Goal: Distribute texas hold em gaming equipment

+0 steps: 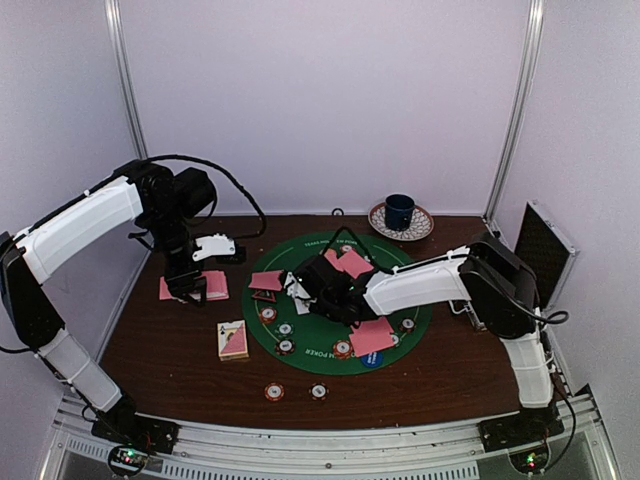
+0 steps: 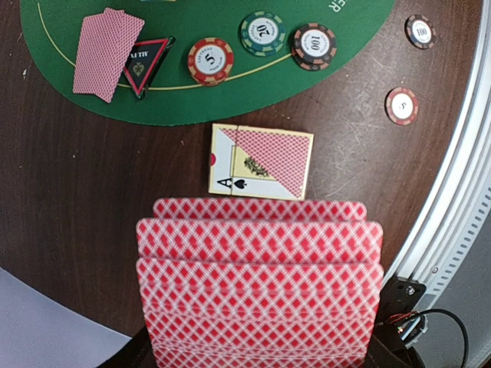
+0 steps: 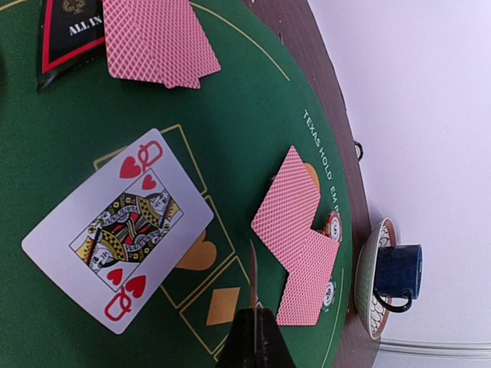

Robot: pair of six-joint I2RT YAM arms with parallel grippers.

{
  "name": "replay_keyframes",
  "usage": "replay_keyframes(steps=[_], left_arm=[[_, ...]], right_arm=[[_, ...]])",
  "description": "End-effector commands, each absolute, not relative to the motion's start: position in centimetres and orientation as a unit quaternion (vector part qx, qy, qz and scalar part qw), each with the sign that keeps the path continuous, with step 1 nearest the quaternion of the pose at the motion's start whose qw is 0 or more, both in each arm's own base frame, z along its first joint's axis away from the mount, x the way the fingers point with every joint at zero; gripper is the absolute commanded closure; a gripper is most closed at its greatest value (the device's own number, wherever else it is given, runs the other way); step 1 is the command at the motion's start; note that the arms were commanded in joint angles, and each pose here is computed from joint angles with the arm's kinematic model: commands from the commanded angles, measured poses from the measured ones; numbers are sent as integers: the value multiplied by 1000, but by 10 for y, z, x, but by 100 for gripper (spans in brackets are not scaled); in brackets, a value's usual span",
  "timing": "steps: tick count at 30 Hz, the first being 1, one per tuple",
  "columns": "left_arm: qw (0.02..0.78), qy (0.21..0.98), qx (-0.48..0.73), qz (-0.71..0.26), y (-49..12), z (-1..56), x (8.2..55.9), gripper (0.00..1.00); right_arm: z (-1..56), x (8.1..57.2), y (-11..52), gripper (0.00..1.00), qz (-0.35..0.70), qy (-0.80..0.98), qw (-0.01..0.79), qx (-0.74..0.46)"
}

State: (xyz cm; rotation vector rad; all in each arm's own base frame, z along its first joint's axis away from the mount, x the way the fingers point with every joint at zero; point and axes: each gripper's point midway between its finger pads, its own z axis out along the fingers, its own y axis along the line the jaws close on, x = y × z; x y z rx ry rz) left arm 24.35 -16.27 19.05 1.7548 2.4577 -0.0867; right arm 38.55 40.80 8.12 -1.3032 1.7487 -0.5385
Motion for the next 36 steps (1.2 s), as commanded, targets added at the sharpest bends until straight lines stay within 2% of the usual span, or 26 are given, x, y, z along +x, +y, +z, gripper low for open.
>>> replay_keyframes(steps=[1, 6, 7, 10, 12, 18, 21, 29, 36], left_arm=[[80, 814, 575, -28, -161, 203, 245, 100], [81, 814, 575, -27, -161, 204, 245, 100], [80, 814, 575, -27, -161, 204, 245, 100], [79, 814, 575, -27, -161, 203, 245, 100], [79, 814, 575, -28, -162, 203, 246, 100], [78, 814, 575, -28, -162, 203, 246, 100], [78, 814, 575, -28, -162, 203, 246, 100], [78, 814, 575, -29, -161, 204, 245, 100], [76, 814, 575, -28, -161, 203, 244, 100]], right_arm=[[72, 394, 410, 100, -229, 696, 435, -523], [62, 392, 410, 100, -224, 699, 430, -525], [62, 393, 410, 96, -224, 700, 430, -524], [61, 389, 410, 76, -214, 705, 427, -525], [63, 386, 411, 67, -202, 710, 426, -524], [68, 382, 409, 15, -202, 711, 430, -518], [74, 382, 407, 1, -200, 714, 436, -510], [92, 379, 406, 0, -171, 736, 446, -479], [112, 376, 394, 0, -91, 790, 438, -418]])
